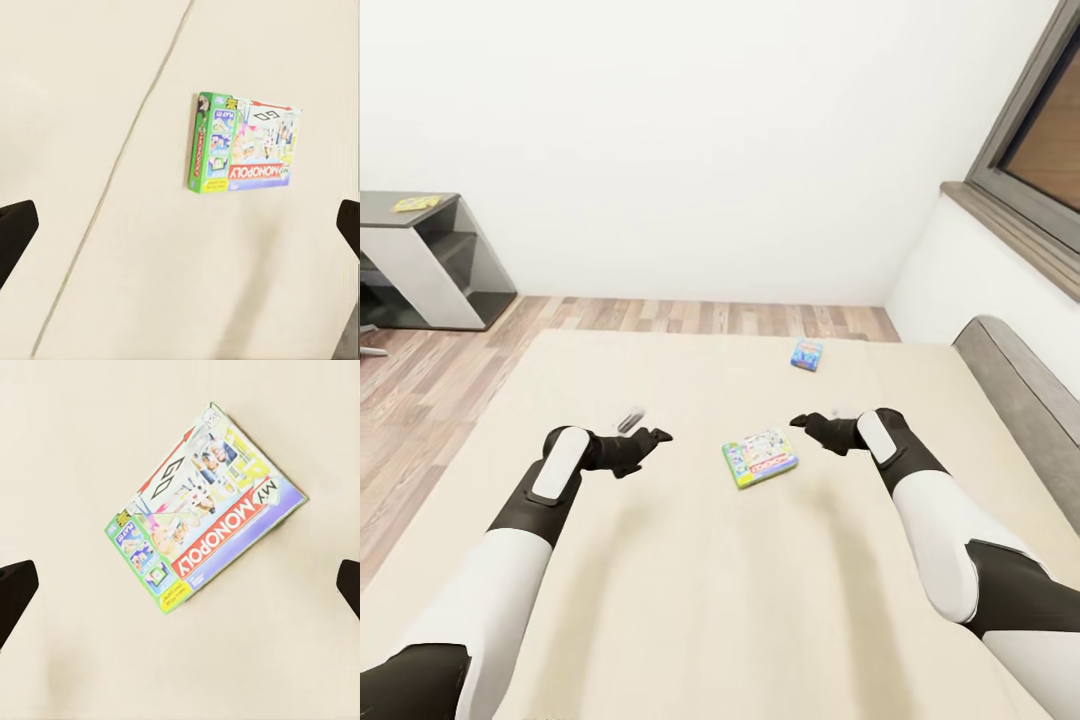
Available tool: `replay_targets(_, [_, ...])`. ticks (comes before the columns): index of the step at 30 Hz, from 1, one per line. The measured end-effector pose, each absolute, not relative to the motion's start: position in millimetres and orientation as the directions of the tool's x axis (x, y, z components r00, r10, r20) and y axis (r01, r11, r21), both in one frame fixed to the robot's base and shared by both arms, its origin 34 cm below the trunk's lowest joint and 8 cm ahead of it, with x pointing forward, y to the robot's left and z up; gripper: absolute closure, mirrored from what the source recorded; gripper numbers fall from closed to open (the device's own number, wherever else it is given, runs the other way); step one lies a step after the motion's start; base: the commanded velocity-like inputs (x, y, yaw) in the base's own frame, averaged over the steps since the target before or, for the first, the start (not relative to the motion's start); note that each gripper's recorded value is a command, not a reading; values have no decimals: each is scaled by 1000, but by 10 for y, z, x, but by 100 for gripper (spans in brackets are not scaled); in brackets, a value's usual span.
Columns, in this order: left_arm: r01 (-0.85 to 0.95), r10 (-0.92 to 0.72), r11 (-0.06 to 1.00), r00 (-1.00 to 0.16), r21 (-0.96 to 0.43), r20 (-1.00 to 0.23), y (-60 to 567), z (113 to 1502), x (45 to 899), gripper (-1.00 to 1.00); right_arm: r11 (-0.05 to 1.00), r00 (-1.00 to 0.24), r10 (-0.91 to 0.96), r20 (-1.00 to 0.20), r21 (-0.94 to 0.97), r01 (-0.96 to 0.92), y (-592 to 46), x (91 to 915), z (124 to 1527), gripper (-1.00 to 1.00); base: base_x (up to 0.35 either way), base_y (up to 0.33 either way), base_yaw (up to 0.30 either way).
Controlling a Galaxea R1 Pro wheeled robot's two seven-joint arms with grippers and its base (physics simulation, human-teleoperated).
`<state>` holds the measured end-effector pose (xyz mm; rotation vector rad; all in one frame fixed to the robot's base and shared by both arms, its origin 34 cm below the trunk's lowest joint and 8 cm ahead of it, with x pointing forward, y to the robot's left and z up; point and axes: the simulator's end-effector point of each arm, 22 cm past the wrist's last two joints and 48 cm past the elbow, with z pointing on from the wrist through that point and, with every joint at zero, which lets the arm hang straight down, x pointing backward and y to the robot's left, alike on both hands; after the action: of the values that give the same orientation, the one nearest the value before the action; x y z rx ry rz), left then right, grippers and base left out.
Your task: Put all the toys in the child's room - the three board games (two on the bed and one on the table), the two jigsaw puzzles on the table, and the tennis ball on the table - inside the toy box on the table in the child's room.
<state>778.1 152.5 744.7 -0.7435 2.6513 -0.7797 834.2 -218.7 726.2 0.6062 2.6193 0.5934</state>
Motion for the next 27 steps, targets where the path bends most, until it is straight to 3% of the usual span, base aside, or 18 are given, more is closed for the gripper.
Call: replay_targets(27, [-357, -514, 682, -855, -638, -70, 1074, 7547, 7712, -100, 786, -783, 514, -350, 559, 266, -2530, 8508, 7451, -100, 0, 0, 62])
